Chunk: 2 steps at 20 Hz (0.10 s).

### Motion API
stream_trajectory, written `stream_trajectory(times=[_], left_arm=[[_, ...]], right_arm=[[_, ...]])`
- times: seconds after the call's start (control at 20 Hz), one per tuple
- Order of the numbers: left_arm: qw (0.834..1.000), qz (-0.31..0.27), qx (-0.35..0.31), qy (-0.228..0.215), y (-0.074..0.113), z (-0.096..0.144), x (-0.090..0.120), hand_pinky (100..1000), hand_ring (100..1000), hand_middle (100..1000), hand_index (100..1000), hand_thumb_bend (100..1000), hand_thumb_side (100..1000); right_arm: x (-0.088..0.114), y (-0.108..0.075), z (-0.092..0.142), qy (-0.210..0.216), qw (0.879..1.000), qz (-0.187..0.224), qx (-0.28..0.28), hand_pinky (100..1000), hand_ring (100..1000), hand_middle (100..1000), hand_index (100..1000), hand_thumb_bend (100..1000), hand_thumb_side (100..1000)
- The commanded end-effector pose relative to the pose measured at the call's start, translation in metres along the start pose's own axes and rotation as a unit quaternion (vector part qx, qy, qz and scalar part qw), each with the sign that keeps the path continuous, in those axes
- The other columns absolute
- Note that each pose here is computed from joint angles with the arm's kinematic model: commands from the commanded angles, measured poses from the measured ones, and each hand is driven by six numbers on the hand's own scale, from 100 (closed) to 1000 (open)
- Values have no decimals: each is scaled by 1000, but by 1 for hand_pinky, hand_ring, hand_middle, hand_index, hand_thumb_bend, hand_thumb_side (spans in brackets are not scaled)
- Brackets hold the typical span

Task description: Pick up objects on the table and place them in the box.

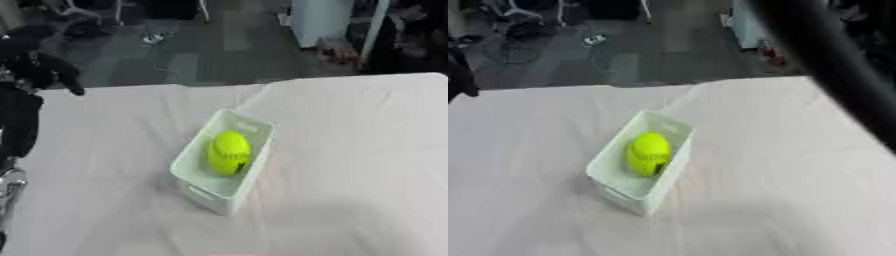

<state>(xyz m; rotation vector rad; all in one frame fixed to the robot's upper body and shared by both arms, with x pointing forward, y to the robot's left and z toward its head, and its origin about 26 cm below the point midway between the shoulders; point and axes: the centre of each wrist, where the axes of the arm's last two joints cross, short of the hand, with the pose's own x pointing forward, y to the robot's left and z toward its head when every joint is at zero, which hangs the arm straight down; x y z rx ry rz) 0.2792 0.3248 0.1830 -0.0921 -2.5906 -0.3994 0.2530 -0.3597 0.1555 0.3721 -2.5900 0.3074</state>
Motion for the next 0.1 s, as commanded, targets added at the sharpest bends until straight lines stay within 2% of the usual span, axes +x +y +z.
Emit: stream_trajectory(times=[0.05, 0.1], left_arm=[[1000, -7, -8, -10, 4, -5, 6, 435, 603, 800, 793, 159, 642], [1000, -7, -9, -9, 3, -4, 5, 434, 601, 799, 792, 158, 642]], right_arm=[[2, 2, -10, -25, 996, -3, 86, 185, 413, 422, 507, 100, 928], [0, 4, -11, -33, 993, -10, 109, 188, 389, 376, 495, 100, 918]])
